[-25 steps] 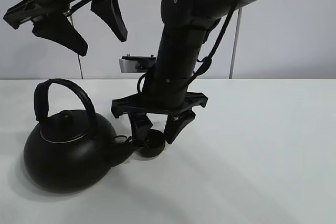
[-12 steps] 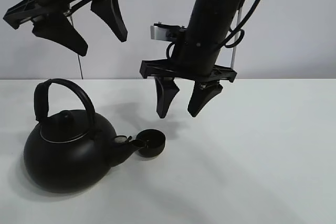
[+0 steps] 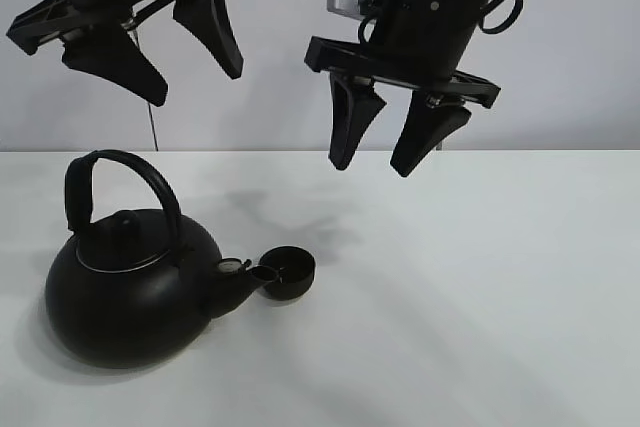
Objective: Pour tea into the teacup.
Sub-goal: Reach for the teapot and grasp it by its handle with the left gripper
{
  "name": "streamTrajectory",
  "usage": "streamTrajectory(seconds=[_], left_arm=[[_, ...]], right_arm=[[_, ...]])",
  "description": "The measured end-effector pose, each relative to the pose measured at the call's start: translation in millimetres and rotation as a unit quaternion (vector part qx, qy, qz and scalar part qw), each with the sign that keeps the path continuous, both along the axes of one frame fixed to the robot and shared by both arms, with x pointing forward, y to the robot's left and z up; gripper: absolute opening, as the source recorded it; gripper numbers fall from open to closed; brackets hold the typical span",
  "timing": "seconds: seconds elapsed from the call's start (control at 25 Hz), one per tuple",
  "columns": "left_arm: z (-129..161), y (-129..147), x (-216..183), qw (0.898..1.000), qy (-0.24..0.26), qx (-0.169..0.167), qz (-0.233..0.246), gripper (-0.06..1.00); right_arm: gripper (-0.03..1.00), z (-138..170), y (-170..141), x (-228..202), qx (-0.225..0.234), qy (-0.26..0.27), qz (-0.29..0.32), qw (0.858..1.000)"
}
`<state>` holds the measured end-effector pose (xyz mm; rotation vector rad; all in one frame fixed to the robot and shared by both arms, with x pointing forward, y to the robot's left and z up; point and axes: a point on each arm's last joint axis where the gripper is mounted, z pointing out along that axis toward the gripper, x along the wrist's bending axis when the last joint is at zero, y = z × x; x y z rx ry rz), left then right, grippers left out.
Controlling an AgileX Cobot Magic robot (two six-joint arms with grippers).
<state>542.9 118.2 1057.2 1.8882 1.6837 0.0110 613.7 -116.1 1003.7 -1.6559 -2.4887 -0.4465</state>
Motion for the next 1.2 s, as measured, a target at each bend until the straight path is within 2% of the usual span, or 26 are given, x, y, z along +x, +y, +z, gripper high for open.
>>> streamTrajectory(seconds=[0.24,0.64,1.0,1.2], left_arm=[[0.3,-0.1,0.4,1.0,-0.002,-0.001,0.001,0.48],[0.4,-0.2,0.6,1.0,-0.004,-0.002,0.001,0.48],[0.4,-0.2,0.6,1.0,-0.004,-0.002,0.001,0.48],[0.4,-0.2,0.6,1.0,-0.004,-0.002,0.001,0.48]], right_arm=[[0.44,31.1,-11.8,-9.7,0.018,-0.007,0.0,1.0],[0.44,86.4,-40.3,-26.9,0.038,-0.057,-0.014,0.998],[0.44,97.5,-48.8,-32.5,0.01,-0.079,-0.012,0.997],[0.44,103.4,-62.2,-31.3,0.008,-0.087,-0.031,0.996]])
